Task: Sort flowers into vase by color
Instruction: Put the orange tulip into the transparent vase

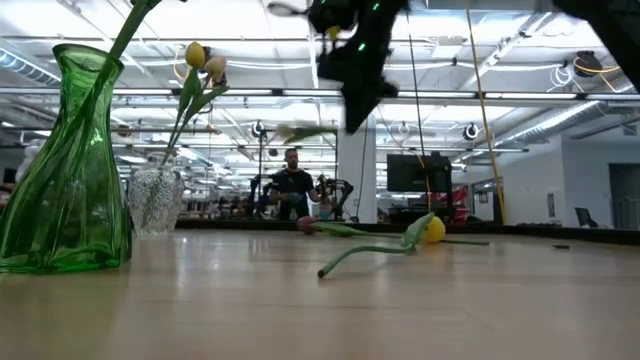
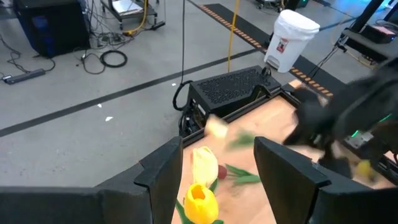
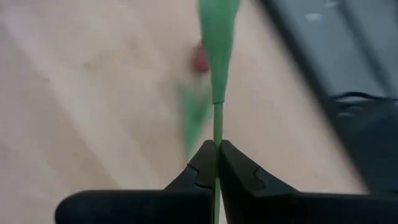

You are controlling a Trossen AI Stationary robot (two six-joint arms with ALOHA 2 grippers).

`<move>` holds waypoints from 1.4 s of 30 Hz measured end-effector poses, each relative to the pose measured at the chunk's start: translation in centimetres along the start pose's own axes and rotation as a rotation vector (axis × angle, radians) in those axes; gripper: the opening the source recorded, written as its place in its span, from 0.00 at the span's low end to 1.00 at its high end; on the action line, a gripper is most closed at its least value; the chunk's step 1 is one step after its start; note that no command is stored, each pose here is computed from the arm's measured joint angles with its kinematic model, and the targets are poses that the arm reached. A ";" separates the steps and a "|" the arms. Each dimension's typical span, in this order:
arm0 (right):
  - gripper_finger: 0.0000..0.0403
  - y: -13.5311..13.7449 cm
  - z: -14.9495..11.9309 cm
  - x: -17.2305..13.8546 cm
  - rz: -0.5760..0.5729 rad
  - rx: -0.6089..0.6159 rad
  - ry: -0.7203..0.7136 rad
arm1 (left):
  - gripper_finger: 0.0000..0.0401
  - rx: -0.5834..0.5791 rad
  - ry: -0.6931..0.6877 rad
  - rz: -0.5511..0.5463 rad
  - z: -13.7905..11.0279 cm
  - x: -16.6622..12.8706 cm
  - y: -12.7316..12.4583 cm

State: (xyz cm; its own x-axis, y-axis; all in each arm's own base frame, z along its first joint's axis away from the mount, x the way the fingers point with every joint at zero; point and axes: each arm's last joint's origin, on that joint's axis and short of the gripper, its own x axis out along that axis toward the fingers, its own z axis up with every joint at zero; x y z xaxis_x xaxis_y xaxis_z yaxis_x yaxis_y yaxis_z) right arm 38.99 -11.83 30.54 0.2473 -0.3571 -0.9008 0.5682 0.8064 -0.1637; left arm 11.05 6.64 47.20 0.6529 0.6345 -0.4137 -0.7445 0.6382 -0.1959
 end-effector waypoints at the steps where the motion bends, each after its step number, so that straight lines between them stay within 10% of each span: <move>1: 0.00 -0.7 -0.2 -1.1 -0.034 0.015 -0.014 | 0.51 0.001 0.008 -0.006 0.0 0.2 -0.1; 10: 0.00 -5.2 -4.2 -9.3 0.001 0.198 -0.277 | 0.51 -0.051 0.014 -0.179 0.9 2.2 -1.5; 25: 0.00 -4.5 -7.3 -12.6 0.677 0.178 -1.100 | 0.51 0.068 -0.040 -0.614 2.4 7.0 -7.0; 42: 0.00 -1.3 -3.5 -11.5 0.812 -0.055 -1.107 | 0.51 0.134 -0.151 -0.734 2.4 10.6 -11.4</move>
State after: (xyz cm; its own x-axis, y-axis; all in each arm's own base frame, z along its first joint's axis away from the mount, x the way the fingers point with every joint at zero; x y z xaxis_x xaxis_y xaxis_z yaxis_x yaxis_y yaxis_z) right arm 32.60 -7.12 39.70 0.9979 0.0550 0.0335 -0.0609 0.9755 0.2114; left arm 26.76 7.15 47.17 0.9931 0.0735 -0.0913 -0.0951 0.9608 -0.2603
